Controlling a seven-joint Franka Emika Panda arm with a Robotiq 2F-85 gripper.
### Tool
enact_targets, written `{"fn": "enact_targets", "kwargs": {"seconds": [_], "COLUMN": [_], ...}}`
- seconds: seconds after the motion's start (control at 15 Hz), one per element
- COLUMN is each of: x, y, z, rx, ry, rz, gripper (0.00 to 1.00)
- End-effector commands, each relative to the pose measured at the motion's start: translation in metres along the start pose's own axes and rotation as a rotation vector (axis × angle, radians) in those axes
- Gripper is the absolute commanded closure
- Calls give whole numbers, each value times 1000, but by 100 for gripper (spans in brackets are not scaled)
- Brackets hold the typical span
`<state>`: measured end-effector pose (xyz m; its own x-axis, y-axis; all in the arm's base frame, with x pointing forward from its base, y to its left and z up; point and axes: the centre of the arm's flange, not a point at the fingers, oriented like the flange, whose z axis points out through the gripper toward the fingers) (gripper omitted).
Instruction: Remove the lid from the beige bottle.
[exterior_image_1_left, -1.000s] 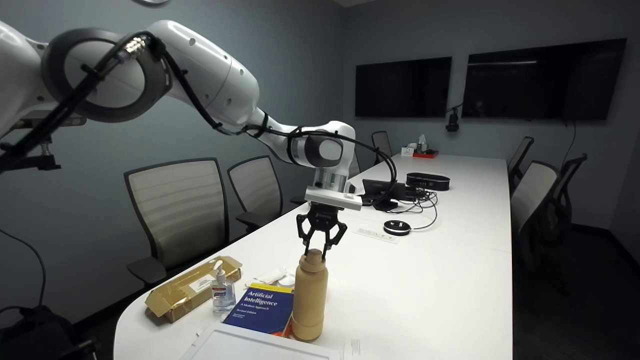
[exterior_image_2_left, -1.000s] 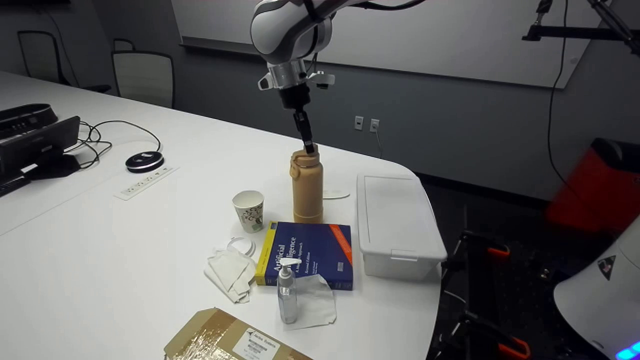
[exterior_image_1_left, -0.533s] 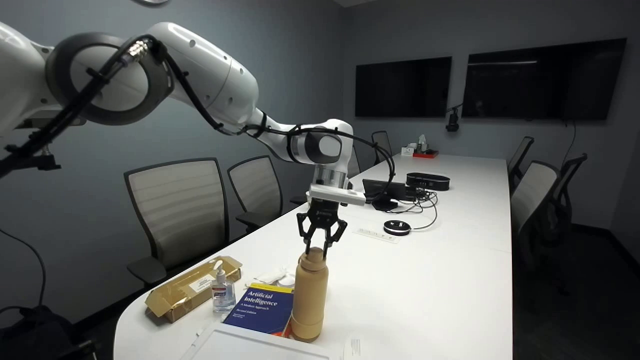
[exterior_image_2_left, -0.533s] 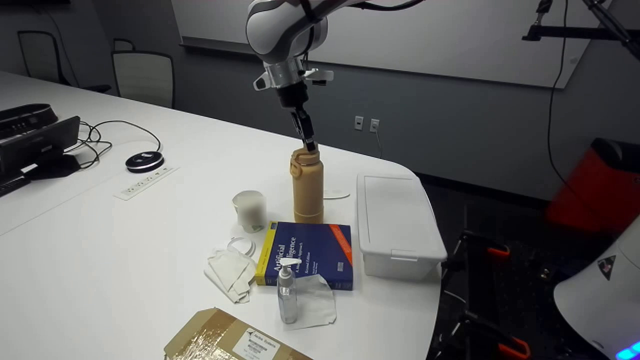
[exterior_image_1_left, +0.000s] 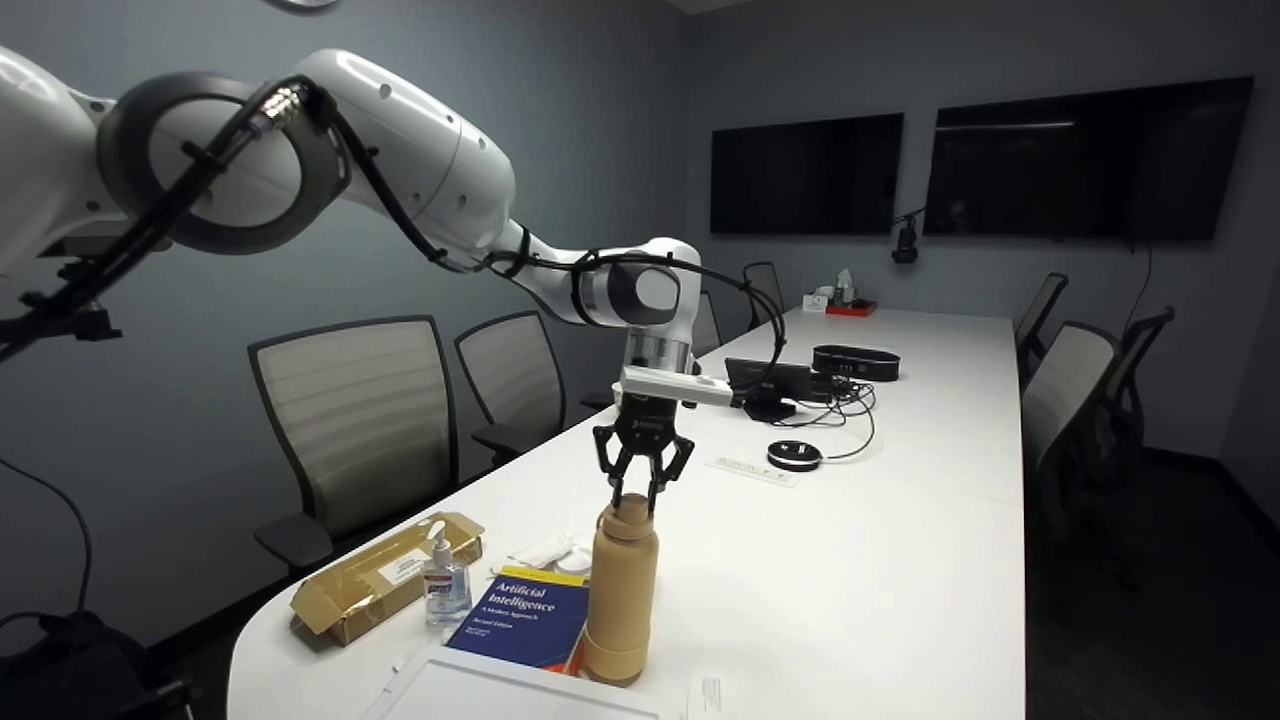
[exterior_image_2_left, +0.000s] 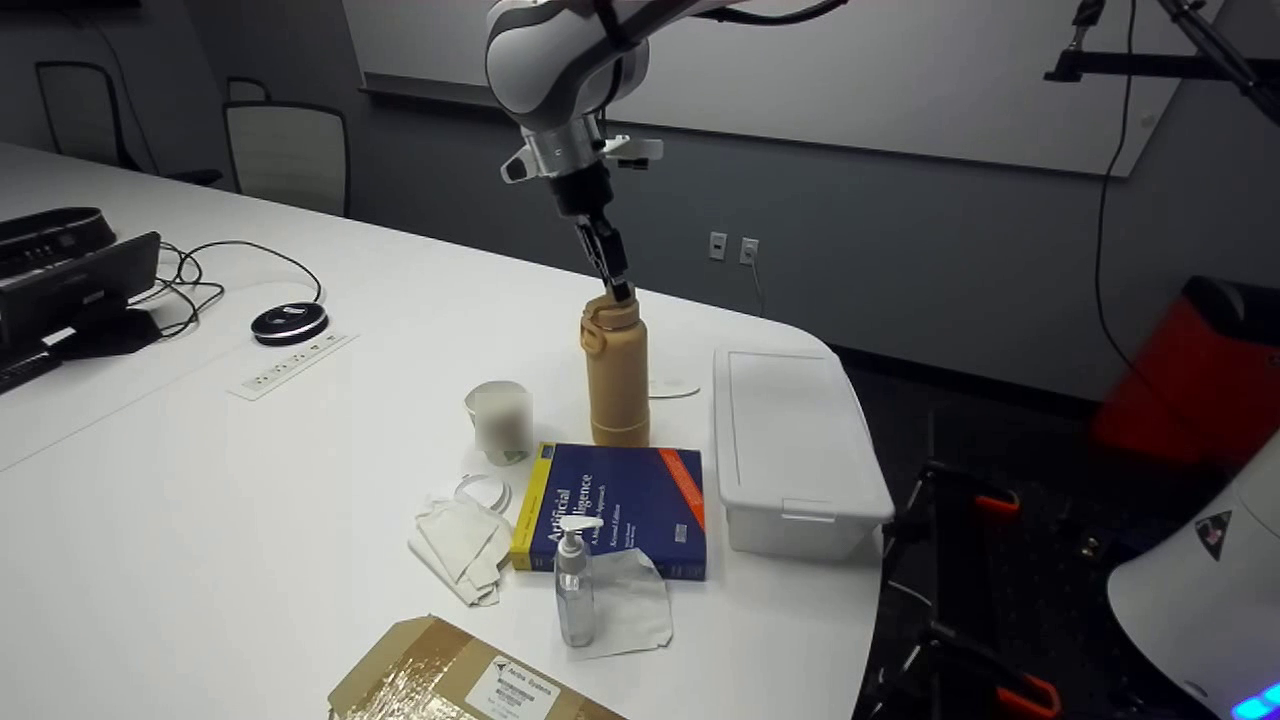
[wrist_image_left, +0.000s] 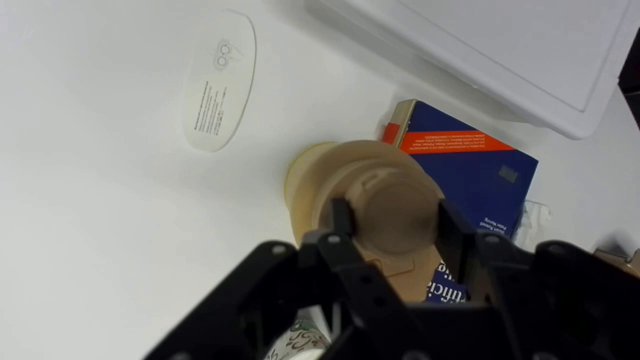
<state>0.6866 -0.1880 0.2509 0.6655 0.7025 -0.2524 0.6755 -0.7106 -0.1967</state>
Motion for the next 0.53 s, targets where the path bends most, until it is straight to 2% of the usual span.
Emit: {"fn": "enact_targets", "kwargs": {"seconds": [0.0,0.2,0.47], "x": [-4,-12,-25], "y": [1,3,5], "z": [-20,-24,-30], "rx": [-6,-9,6], "ry": [-8,13,50], "rz": [22,73,228], "gripper": [80,80,80]}}
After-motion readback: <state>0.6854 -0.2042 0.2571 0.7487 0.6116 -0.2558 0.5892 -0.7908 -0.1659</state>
